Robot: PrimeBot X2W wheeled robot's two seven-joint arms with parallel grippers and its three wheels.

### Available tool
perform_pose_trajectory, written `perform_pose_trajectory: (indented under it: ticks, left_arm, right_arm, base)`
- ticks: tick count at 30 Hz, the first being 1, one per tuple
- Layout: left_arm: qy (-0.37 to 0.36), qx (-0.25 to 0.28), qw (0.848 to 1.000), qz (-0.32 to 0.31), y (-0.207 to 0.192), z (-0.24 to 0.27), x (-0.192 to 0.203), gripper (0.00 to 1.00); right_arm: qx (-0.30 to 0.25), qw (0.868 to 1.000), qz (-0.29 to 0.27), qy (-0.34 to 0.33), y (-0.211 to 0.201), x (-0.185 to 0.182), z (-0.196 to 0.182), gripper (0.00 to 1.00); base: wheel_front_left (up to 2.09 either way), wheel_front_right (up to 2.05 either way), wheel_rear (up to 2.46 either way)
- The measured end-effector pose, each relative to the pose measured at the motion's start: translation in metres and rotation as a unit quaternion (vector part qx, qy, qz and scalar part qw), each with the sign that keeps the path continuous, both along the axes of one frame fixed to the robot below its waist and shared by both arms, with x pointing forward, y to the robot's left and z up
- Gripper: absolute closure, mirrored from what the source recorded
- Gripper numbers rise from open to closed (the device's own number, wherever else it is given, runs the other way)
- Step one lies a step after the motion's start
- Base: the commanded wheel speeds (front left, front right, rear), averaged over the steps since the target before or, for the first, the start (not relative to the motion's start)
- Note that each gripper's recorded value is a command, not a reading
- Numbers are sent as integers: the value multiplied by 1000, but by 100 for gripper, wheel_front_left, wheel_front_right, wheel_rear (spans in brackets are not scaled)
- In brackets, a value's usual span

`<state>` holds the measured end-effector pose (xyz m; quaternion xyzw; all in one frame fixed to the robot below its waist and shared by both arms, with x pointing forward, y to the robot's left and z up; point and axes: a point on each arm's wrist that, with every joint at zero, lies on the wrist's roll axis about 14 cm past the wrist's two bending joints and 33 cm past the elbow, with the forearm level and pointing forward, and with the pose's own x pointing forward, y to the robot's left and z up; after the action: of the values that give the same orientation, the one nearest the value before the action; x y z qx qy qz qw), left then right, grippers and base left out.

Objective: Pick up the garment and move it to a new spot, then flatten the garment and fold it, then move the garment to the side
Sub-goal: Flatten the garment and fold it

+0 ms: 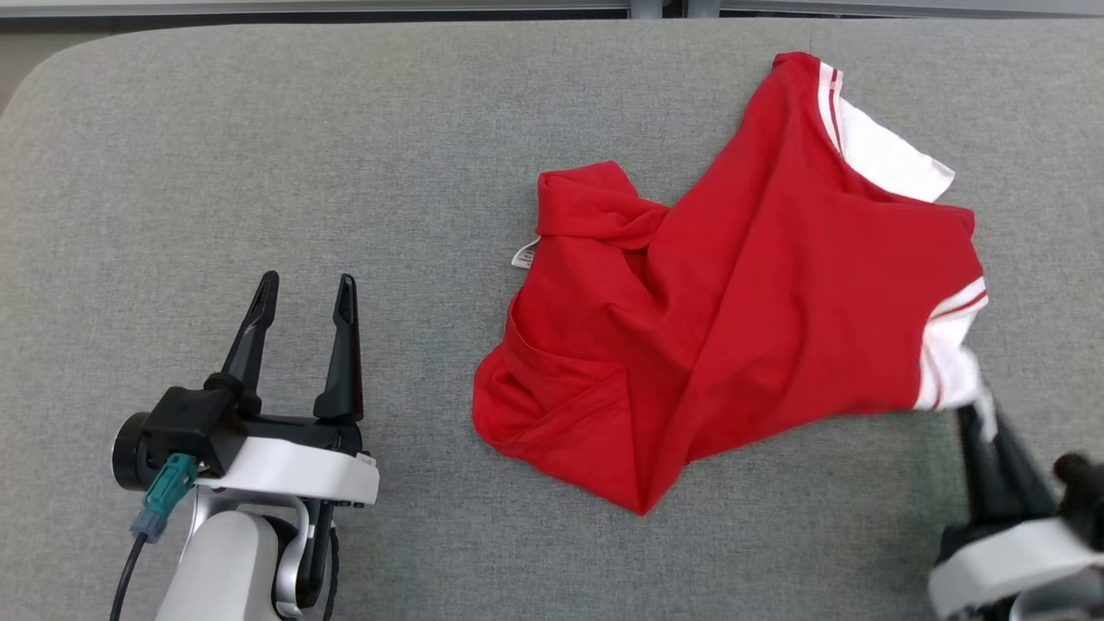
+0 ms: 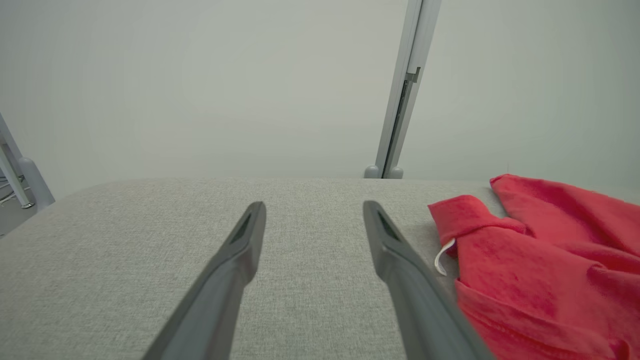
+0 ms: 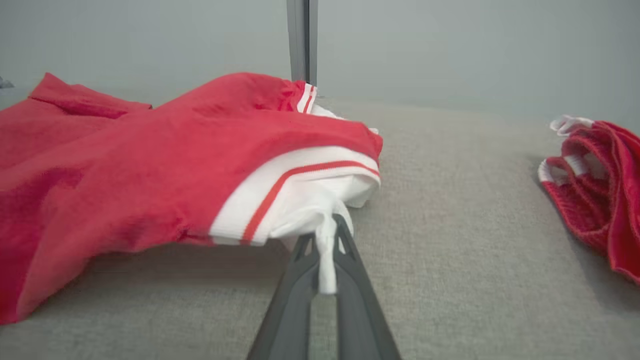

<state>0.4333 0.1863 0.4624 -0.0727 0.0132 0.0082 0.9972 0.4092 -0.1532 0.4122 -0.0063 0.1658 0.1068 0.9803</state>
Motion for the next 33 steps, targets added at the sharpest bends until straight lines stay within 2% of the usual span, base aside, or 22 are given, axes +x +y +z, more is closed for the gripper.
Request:
perform_pose_trajectory:
  ticks: [1,2,4,6,9,14,15,22,26,33]
  left_arm:
    - [1,0,1000,0,0,-1,0,0]
    - [1,-1,1000,-1,-1,-1,1,0]
    - [2,-1,1000,-3,-2,-2,1,0]
    - [2,-2,1000,-4,-3,-2,0,0]
    - [6,-2,1000,-2,-2,-3,-5,0]
    - [5,1,1000,0,0,-1,-13,0]
    - [5,1,1000,0,0,-1,-13,0]
    - [-3,10,1000,-8,-3,10,-31,0]
    - [-3,14,1000,-15,-6,14,-43,0]
    - [1,13,1000,-24,-13,19,-57,0]
  right_arm:
    - [5,1000,-6,27,0,-10,-13,94]
    - [8,999,-12,52,0,-19,-25,66]
    - [18,996,-22,81,-2,-31,-41,0]
    - [26,996,-32,82,-4,-33,-44,0]
    - [47,997,-45,45,-5,-25,-29,0]
    - [63,996,-40,-52,-3,-5,26,0]
    - [63,996,-40,-52,-3,-5,26,0]
    - [52,989,-16,-138,1,-3,91,0]
    - [50,988,-5,-148,6,-13,107,0]
    - [58,991,9,-124,17,-32,100,0]
  base:
    - [0,0,0]
    - [0,0,0]
    - [0,0,0]
    - [0,0,0]
    - [0,0,0]
    - [0,0,0]
    - [0,0,0]
    - [0,0,0]
    - [0,0,0]
    - [0,0,0]
